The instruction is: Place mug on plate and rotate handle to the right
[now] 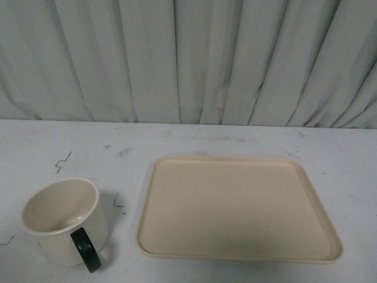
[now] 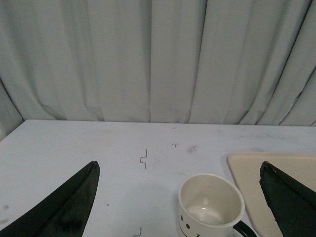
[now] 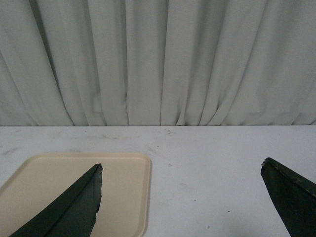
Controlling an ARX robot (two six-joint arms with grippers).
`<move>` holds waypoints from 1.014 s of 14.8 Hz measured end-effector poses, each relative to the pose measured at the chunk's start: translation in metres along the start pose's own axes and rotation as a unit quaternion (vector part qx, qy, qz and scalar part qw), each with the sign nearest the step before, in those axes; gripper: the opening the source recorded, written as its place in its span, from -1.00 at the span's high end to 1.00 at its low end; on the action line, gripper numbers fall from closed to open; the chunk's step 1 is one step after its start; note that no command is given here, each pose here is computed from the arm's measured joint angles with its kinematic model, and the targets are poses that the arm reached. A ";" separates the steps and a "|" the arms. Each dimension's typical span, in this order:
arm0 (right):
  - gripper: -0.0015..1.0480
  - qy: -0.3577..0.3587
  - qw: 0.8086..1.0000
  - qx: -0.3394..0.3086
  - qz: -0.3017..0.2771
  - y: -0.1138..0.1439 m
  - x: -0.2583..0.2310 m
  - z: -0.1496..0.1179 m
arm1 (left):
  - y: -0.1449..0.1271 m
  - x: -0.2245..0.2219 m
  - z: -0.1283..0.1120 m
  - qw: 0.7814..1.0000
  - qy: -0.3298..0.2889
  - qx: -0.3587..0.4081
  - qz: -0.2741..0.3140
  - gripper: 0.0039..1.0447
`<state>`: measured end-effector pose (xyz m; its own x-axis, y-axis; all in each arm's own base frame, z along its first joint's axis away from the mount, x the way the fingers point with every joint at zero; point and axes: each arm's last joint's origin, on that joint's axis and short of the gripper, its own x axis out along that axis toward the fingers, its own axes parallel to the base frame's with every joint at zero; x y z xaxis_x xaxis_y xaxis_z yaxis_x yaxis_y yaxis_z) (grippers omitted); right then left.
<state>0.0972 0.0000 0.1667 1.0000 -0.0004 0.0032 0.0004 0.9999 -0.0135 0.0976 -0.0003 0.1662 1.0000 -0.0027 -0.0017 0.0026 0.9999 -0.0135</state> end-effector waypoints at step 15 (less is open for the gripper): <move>-0.87 0.000 1.000 0.000 0.000 0.000 0.000 0.000 | 0.000 0.000 0.000 1.000 0.000 0.000 0.000 -0.88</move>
<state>0.0972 0.0000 0.1667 1.0000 -0.0004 0.0032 0.0004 0.9999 -0.0135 0.0976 -0.0003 0.1662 1.0000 -0.0027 -0.0017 0.0026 0.9999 -0.0135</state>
